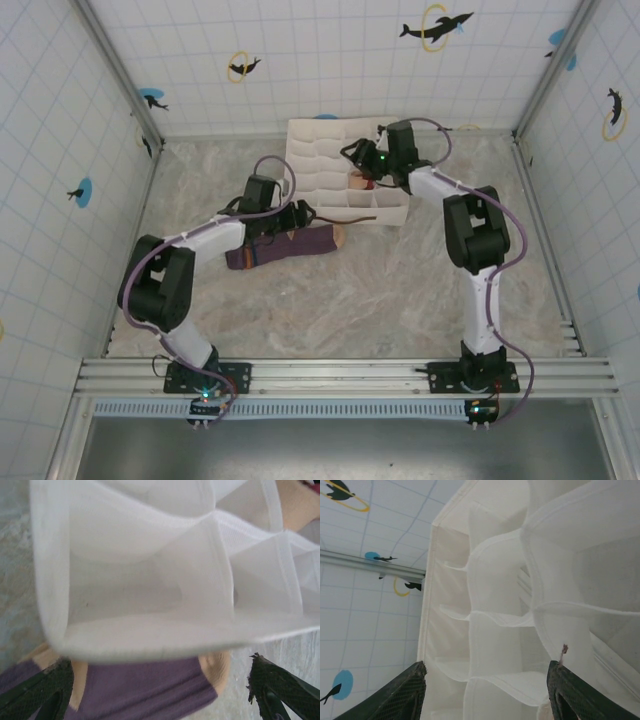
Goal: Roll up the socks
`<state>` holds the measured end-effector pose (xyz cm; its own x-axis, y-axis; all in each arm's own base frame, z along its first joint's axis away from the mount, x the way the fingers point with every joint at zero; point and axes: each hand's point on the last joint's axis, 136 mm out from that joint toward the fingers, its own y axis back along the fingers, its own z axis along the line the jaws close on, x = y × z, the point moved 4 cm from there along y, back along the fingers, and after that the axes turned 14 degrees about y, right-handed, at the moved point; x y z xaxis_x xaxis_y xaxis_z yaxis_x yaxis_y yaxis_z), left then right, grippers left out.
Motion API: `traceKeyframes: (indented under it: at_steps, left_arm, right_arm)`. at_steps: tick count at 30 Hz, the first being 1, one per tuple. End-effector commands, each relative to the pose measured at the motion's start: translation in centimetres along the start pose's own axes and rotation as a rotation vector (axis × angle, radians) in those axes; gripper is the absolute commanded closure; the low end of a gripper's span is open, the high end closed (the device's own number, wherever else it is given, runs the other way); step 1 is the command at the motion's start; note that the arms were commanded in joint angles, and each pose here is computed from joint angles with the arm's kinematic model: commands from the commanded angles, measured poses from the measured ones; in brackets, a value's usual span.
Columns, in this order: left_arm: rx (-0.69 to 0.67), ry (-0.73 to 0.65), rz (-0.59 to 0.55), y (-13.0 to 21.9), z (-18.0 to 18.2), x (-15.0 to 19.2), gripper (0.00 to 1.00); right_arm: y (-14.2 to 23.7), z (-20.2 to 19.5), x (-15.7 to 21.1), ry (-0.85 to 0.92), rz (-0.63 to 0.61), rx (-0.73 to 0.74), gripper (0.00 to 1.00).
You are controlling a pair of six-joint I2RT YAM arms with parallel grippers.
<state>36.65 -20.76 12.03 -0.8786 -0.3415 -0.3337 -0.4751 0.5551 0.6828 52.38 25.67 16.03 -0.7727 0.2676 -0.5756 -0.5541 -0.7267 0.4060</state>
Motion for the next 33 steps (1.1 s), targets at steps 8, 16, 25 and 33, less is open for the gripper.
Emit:
traceKeyframes:
  at_steps: [8,16,25,33]
  left_arm:
    - [0.029,-0.032,-0.096,-2.6,-2.3,-4.4,0.06]
    - [-0.022,-0.128,-0.067,-1.2,-2.9,-4.6,0.05]
    - [-0.143,-0.14,0.029,3.2,0.8,0.7,0.04]
    - [-0.216,-0.062,0.087,3.0,5.7,4.9,0.04]
  right_arm:
    - [7.5,6.4,-2.6,0.287,-0.106,-0.028,0.24]
    - [12.1,5.4,3.0,0.356,-0.053,0.066,0.18]
    - [15.9,3.4,11.1,0.358,0.069,0.258,0.02]
    - [17.2,3.9,17.8,0.641,0.102,0.434,0.0]
